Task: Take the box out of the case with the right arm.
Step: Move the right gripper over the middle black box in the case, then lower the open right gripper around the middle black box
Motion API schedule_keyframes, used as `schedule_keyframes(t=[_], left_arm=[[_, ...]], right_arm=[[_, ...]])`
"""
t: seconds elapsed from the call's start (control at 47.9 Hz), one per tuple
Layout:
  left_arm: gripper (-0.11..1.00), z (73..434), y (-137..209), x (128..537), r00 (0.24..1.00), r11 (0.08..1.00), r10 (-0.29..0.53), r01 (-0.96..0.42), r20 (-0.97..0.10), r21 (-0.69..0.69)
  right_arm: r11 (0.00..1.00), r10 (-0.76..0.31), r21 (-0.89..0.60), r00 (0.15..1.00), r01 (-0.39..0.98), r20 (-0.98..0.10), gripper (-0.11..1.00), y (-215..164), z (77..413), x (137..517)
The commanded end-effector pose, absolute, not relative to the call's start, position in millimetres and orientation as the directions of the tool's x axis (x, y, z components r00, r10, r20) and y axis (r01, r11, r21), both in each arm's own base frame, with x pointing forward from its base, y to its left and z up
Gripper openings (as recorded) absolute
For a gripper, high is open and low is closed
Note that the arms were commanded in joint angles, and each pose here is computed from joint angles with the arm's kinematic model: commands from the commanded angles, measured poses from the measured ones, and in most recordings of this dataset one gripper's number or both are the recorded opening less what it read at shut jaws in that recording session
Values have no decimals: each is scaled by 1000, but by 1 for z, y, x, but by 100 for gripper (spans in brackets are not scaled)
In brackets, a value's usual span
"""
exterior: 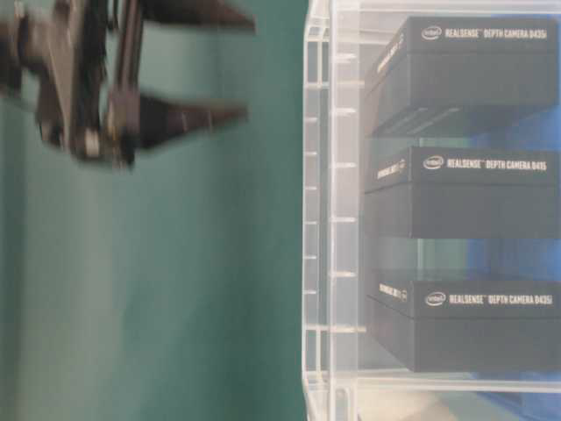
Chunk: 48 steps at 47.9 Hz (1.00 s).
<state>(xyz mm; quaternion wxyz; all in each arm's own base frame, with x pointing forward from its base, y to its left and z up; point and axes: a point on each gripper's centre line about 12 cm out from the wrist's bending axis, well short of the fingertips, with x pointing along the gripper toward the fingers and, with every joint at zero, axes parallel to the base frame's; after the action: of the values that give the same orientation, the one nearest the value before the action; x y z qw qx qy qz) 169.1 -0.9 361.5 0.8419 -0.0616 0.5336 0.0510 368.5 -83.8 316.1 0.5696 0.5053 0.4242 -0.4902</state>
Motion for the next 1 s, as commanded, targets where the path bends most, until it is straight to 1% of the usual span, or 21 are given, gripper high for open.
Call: schedule_keyframes(t=[0.0,0.167,0.396,0.981], left_arm=[[2,369,-1,170,446,988,22,-149,-895,-50],[2,370,-1,169,449,987,22,-150,-893,-51],[2,370,-1,169,449,988,21,-148,-893,-51],[2,370,-1,169,449,988,22,-148,-893,-50]], right_arm=[[19,-139,211,212,977,-967,91,-83,329,388],[27,-141,233,235,972,-962,91,-86,329,418],[32,-146,264,266,964,-953,91,-88,333,438],[34,-150,251,253,967,-956,91,-89,332,440]])
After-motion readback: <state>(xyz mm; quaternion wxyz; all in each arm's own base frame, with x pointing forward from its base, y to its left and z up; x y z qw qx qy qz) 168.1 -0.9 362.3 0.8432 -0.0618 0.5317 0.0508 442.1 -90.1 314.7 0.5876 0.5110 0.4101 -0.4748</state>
